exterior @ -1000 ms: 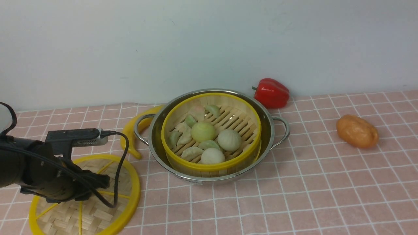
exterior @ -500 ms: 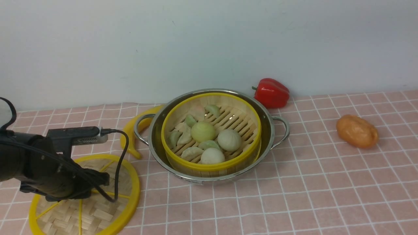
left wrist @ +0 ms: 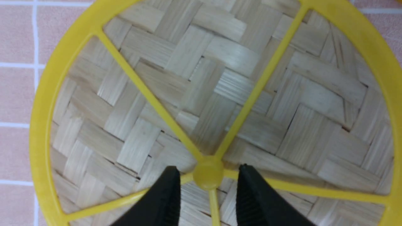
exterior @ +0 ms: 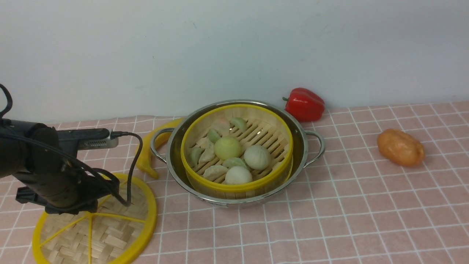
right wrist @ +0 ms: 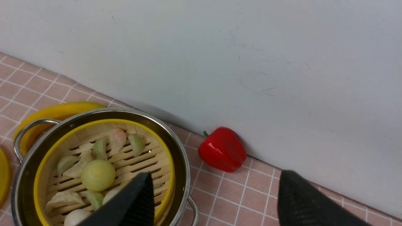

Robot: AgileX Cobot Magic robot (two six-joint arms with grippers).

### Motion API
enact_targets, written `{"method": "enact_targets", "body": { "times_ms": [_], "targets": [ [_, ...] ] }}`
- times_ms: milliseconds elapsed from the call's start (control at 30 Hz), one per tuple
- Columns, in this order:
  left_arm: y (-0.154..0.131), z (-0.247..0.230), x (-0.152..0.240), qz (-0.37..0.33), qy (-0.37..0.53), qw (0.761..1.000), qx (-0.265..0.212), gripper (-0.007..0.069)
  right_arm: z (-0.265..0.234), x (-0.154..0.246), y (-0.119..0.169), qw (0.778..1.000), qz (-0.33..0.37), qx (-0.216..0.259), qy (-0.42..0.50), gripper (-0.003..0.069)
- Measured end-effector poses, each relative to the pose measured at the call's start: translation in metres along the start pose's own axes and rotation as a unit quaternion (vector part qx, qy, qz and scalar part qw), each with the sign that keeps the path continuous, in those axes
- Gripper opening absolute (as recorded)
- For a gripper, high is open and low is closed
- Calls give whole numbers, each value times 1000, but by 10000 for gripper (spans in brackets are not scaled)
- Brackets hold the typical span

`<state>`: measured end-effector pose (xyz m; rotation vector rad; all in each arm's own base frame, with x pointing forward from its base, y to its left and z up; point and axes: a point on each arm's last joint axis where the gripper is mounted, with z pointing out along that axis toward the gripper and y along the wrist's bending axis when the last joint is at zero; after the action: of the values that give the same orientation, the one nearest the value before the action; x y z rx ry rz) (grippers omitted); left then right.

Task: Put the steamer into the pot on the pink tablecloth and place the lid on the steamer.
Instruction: 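Grasp the bamboo steamer lid lying on the table by its centre knob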

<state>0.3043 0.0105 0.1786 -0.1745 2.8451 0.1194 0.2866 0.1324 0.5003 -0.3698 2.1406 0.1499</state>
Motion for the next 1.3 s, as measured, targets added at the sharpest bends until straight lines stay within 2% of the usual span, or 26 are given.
{"method": "enact_targets", "body": {
  "times_ms": [467,667,967,1300],
  "targets": [
    [-2,14,-5,6,13,1000,-1,234,0,0,0,1000,0,0,0,513],
    [-2,11,-9,5,23,1000,-5,113,0,0,0,1000,0,0,0,513],
    [-1,10,-7,7,39,999,-11,113,0,0,0,1000,0,0,0,513],
    [7,-7,-16,25,72,996,-49,113,0,0,0,1000,0,0,0,514]
  ]
}}
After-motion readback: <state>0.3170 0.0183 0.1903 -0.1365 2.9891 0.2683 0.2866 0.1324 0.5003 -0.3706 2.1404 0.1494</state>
